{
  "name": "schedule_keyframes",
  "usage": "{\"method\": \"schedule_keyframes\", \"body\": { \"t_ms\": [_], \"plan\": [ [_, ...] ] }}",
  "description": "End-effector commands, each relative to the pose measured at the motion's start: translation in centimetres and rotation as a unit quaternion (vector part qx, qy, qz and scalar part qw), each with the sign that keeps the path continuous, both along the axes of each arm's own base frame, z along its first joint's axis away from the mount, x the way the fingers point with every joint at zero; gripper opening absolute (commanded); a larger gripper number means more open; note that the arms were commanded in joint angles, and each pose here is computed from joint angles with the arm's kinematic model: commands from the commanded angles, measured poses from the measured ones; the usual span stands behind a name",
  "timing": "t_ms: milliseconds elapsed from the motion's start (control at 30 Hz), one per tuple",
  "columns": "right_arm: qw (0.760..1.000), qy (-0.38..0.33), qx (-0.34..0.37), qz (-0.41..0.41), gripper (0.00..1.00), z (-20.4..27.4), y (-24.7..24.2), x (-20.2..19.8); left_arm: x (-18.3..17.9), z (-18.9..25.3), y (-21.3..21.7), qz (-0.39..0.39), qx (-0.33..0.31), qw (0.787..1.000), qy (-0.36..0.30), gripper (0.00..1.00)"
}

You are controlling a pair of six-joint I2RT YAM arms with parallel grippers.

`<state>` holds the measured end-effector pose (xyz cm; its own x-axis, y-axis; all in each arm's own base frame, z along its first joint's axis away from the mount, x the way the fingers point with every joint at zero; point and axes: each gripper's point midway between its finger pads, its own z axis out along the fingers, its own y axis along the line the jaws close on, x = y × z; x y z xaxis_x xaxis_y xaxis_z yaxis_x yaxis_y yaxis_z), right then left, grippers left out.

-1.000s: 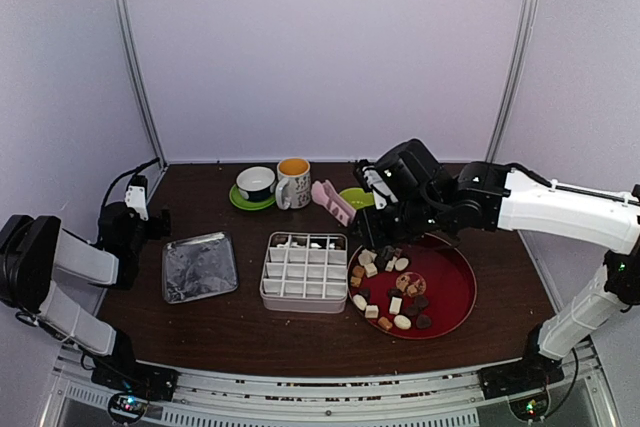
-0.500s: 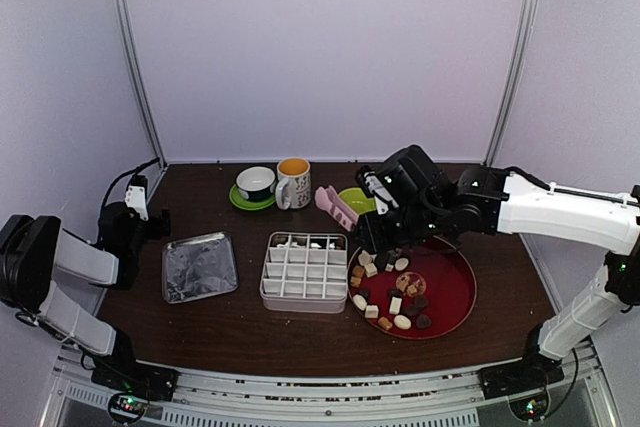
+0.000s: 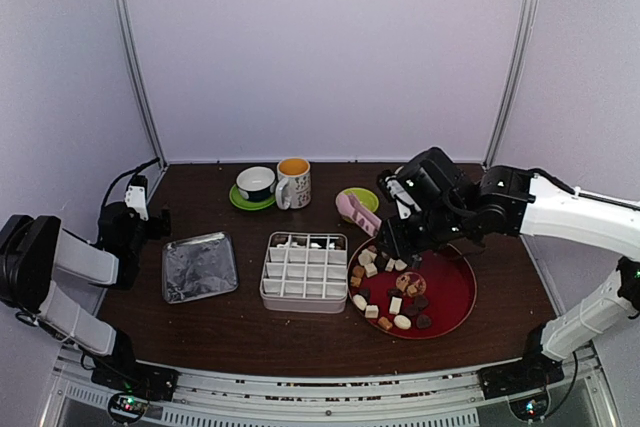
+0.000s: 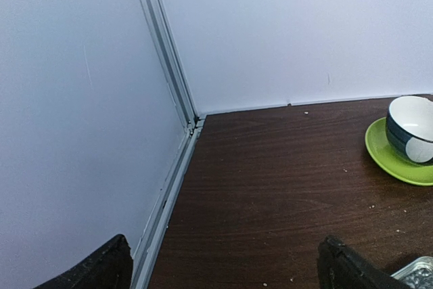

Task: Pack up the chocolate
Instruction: Pick up the fake chocolate from the plate.

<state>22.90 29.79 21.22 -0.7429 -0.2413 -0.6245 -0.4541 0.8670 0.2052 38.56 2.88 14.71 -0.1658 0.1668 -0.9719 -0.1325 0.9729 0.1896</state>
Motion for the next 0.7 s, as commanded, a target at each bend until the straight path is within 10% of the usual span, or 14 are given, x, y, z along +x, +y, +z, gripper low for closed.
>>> {"method": "schedule_keyframes", "body": {
  "t_ms": [0, 667],
  "plan": [
    [0.998, 0.027, -0.057, -0.022, 0.29, -2.6, -3.4, -0.9, 0.3, 1.8, 0.1, -0.001, 0.005, 0.999, -0.032, 0.98],
    [0.98, 0.124, -0.14, -0.069, 0.33, -8.7, -10.3, -4.0, 0.3, 1.8, 0.1, -0.002, 0.005, 0.999, -0.032, 0.98]
  ]
}}
